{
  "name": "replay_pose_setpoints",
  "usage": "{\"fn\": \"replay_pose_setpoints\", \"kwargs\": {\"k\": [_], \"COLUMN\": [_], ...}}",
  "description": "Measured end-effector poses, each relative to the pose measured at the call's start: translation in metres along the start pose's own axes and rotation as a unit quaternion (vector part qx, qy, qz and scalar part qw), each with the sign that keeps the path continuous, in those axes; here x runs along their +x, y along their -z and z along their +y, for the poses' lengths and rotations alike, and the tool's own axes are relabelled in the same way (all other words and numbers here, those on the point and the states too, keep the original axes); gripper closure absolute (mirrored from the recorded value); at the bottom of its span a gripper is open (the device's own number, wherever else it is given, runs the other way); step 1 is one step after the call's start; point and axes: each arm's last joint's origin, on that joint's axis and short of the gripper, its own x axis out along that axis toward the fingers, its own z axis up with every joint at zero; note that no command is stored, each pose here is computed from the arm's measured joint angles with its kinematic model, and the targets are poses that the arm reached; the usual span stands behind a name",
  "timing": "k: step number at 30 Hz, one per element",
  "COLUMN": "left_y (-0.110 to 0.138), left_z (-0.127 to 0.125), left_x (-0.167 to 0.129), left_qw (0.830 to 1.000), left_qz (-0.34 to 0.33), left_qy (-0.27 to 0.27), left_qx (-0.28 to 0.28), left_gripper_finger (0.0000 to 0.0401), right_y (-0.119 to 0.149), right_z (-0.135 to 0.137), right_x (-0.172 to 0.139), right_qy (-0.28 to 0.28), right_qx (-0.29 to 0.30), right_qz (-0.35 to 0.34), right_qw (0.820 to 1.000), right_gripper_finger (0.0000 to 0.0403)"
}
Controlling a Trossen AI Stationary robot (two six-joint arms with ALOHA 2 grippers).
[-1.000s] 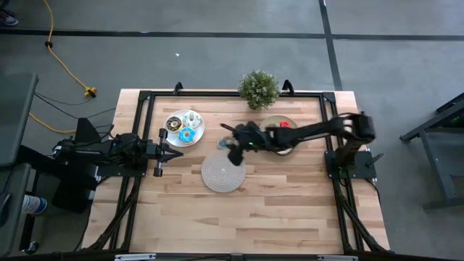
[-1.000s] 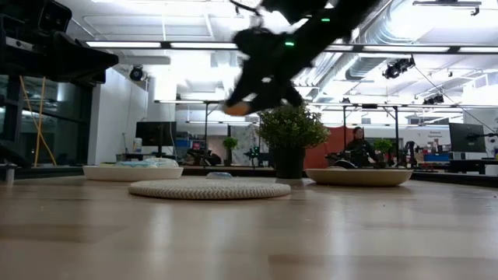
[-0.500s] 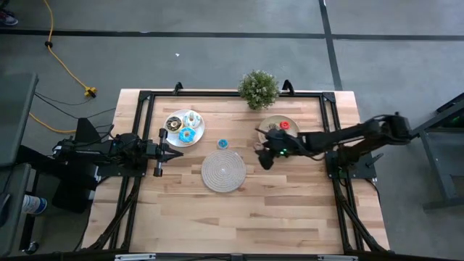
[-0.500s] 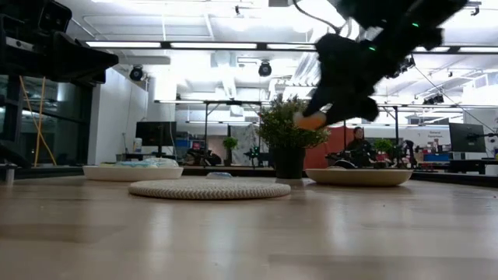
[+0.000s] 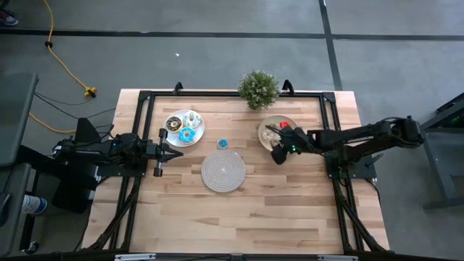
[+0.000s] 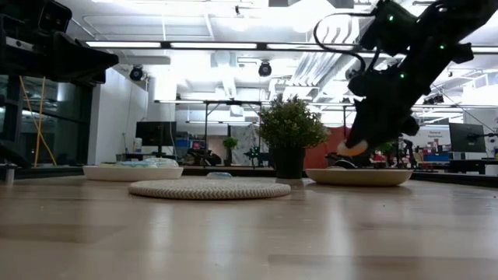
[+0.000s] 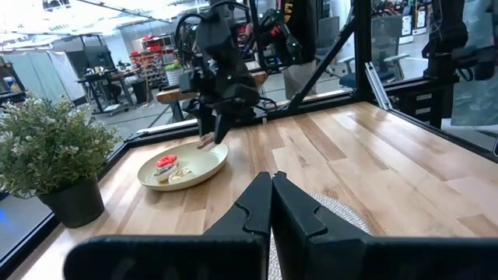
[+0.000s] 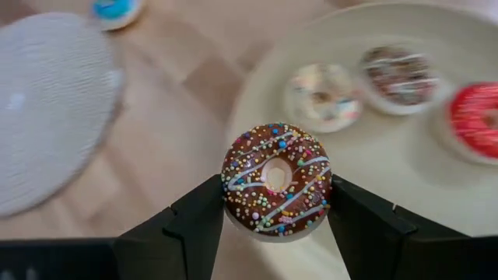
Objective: Pick & Place donuts
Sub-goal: Put the small brown donut on the brown plate
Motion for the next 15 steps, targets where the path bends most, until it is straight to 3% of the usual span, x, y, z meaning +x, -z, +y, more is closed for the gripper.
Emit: {"fn": "replay_pose_setpoints", "kwargs": {"k": [6, 15], "left_y": [0.000, 0.000], "left_z": [0.000, 0.000], "left_x": [0.000, 0.000], "left_qw": [1.000, 1.000], "left_qz": [0.000, 0.000], "left_qy": [0.000, 0.000], "left_qx": [0.000, 0.000], "left_gripper_finger": [0.0401, 0.0401], "right_y": [-0.003, 0.003], "right_z": [-0.014, -0.017], "right_x": [0.002, 0.018], "right_qy": [0.069, 0.100], "right_qx": [0.008, 0.004], "right_qz": [-0.009, 0.016], "right_qw": [0.998, 0.995], "right_gripper_finger": [0.0194, 0.0194]}}
